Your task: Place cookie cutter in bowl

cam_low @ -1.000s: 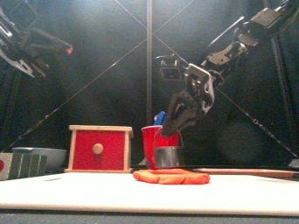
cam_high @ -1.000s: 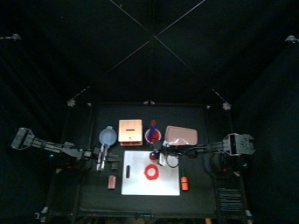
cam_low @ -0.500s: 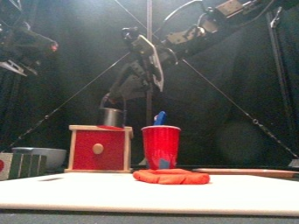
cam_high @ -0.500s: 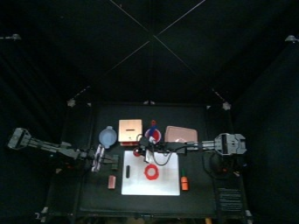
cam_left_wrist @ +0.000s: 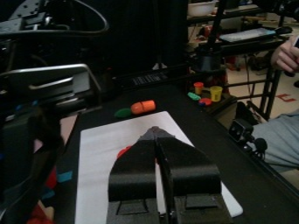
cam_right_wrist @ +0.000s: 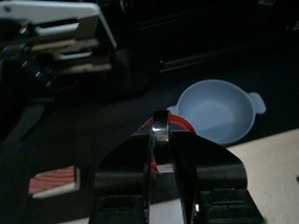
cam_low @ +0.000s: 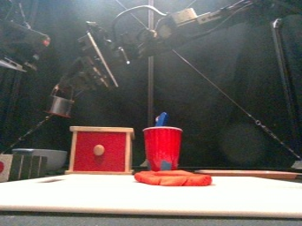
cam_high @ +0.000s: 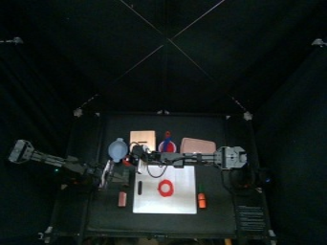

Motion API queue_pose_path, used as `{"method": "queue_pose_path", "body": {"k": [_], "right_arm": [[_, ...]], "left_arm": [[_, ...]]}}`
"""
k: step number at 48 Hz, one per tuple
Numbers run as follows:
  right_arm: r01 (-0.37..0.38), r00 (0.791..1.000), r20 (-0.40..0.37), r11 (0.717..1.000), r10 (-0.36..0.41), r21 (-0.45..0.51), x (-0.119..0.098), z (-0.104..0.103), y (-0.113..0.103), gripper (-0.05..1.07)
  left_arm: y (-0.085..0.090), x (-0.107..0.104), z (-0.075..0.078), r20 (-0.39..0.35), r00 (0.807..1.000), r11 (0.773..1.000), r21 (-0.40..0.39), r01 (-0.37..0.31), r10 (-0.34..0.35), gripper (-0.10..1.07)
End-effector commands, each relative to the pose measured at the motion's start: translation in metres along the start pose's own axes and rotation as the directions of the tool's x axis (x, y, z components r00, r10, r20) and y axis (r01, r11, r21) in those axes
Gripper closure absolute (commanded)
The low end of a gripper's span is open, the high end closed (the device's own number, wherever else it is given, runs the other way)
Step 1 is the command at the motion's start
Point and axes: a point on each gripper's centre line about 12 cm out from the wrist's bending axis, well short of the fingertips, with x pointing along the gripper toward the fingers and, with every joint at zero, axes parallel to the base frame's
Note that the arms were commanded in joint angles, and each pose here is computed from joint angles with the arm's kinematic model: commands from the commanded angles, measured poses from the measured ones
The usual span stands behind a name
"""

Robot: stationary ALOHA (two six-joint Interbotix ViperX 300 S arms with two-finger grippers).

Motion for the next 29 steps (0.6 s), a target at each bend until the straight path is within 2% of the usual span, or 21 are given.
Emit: {"method": "queue_pose_path", "body": {"k": [1, 14, 24, 29], "right_arm": [[0.012, 0.998, 0.069, 1.000, -0.011, -0.011, -0.005, 0.037, -0.007, 0.47], [0.049, 0.996, 0.077, 0.999, -0.048, -0.016, 0.021, 0.040, -0.030, 0.47], [0.076, 0.995, 0.071, 0.997, -0.075, 0.002, 0.035, 0.032, -0.051, 0.46], [0.078, 0.994, 0.073, 0.997, -0.079, 0.010, 0.041, 0.028, -0.055, 0.46]], "left_arm": [[0.000, 0.002, 0.005, 0.022, 1.000, 1.000, 0.001, 0.004, -0.004, 0.70], [-0.001, 0.003, 0.006, 0.022, 1.000, 1.000, 0.003, 0.009, -0.009, 0.70], [-0.005, 0.002, 0.006, 0.023, 0.999, 0.999, 0.017, 0.033, -0.033, 0.70], [-0.005, 0.002, 0.006, 0.023, 0.999, 0.999, 0.017, 0.033, -0.033, 0.70]]}}
